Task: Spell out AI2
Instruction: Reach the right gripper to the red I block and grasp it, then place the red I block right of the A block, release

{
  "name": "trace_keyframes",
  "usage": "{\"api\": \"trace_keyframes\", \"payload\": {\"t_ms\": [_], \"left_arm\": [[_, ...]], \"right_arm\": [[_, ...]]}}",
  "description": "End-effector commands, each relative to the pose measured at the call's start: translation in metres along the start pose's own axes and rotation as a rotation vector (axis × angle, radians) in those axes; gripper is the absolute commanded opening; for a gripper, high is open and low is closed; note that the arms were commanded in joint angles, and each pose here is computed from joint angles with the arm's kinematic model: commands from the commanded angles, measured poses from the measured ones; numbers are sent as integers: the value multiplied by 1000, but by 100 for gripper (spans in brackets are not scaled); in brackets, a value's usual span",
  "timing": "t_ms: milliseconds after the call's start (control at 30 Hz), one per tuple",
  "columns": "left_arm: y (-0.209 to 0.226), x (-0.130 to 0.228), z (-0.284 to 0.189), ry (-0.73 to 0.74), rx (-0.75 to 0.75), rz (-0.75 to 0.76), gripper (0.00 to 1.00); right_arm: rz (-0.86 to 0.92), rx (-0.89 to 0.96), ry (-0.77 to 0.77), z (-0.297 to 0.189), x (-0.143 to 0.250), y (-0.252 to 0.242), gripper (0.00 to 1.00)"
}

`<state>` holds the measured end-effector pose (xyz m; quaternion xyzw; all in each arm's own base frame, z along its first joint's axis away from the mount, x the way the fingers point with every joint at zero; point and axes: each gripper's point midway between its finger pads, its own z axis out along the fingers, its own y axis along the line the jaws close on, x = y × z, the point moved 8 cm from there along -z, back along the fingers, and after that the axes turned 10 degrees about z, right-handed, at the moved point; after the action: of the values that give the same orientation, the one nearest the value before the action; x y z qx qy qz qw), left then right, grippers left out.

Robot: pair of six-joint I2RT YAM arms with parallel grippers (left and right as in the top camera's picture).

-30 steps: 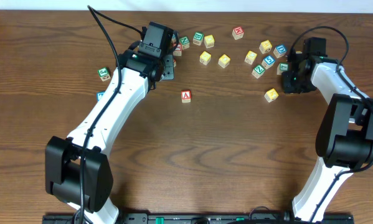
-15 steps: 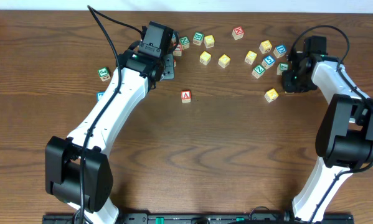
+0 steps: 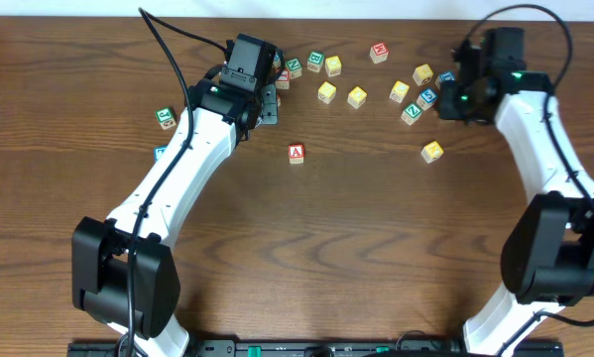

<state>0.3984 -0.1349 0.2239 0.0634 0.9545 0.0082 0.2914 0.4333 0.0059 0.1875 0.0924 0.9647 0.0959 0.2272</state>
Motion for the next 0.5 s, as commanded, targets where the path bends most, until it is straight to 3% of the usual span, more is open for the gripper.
{"api": "trace_keyframes", "payload": {"t_ms": [0,233,467], "left_arm": [[-1,-4,0,-4,9,-8,50],[19,-7,-4,-8,-15,-46,49],[43,-13,-31,-56,-36,-95,50]], "right_arm": [[-11,-77,26,1,9,39,13],[-108,-142,39,6,33,108,16],[-120,-3,-39,12,54,153,19]]}}
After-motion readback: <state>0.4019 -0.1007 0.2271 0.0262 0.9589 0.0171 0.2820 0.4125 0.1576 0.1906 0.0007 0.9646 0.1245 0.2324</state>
